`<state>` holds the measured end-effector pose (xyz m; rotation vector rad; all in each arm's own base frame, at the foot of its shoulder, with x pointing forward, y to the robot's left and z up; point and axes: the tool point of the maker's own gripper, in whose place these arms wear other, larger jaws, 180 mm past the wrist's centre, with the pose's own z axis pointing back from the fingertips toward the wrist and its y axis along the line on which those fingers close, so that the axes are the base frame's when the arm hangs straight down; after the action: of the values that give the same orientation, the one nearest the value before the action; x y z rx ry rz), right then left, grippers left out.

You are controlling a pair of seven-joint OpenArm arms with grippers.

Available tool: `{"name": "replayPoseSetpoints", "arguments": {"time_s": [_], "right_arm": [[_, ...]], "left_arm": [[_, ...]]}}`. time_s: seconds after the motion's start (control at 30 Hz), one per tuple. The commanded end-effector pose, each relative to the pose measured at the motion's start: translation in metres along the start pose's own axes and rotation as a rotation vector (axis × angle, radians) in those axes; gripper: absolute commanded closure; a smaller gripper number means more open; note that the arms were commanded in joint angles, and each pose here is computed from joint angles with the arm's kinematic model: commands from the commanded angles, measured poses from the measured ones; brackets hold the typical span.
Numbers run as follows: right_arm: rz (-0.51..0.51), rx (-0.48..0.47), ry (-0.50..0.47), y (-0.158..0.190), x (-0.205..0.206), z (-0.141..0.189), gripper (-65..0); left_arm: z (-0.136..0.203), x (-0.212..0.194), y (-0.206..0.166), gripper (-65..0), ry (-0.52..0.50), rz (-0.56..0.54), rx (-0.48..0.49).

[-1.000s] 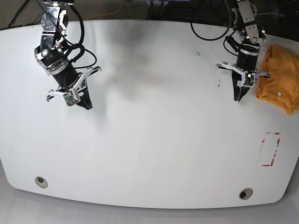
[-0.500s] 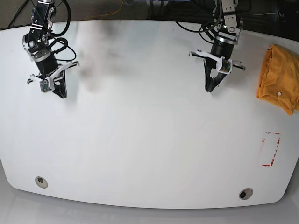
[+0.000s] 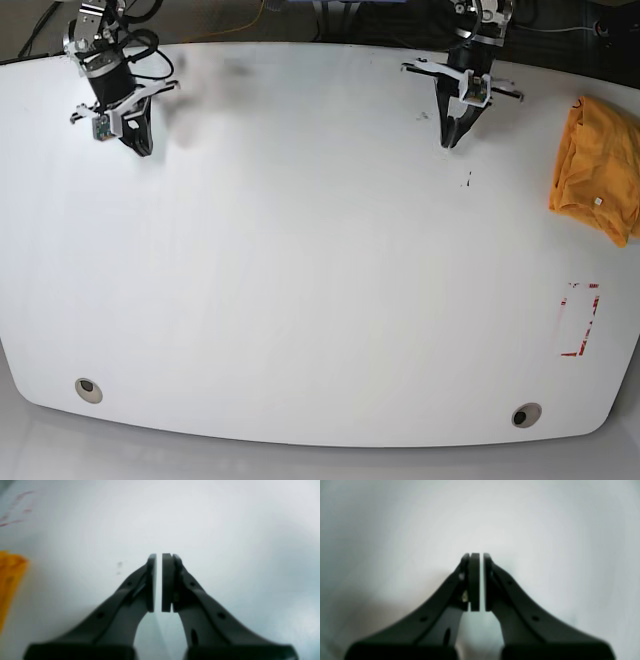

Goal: Layout the t-shirt on the table in an organized manner, then fold the t-shirt properly

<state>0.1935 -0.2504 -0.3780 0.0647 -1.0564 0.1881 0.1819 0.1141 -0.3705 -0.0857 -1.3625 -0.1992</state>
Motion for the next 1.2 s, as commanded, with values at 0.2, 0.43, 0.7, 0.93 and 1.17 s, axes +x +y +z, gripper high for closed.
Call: {"name": "replayPoseSetpoints", "arguments": {"time_s": [0.2, 0.43, 0.7, 0.93, 1.17], "right_arm": [[-0.045, -0.042, 0.013, 0.010, -0.012, 0.043, -1.9], [-0.081, -0.040, 0.099, 0.028, -0.038, 0.075, -1.9], [-0.144, -0.048, 0.200, 0.048, -0.068, 0.109, -1.9], [-0.187, -0.053, 0.301, 0.062, -0.093, 0.142, -1.9], [-0.221, -0.054, 0.404, 0.071, -0.119, 0.172, -1.9]], "left_arm": [[0.045, 0.012, -0.010, -2.1, 0.004, -0.012, 0.007], [0.082, -0.004, -0.017, -2.1, 0.106, 0.004, 0.001], [0.117, -0.022, -0.024, -2.1, 0.211, 0.023, -0.009], [0.148, -0.033, -0.031, -2.1, 0.304, 0.039, -0.017], [0.181, -0.064, -0.041, -2.1, 0.426, 0.083, -0.022]]}}
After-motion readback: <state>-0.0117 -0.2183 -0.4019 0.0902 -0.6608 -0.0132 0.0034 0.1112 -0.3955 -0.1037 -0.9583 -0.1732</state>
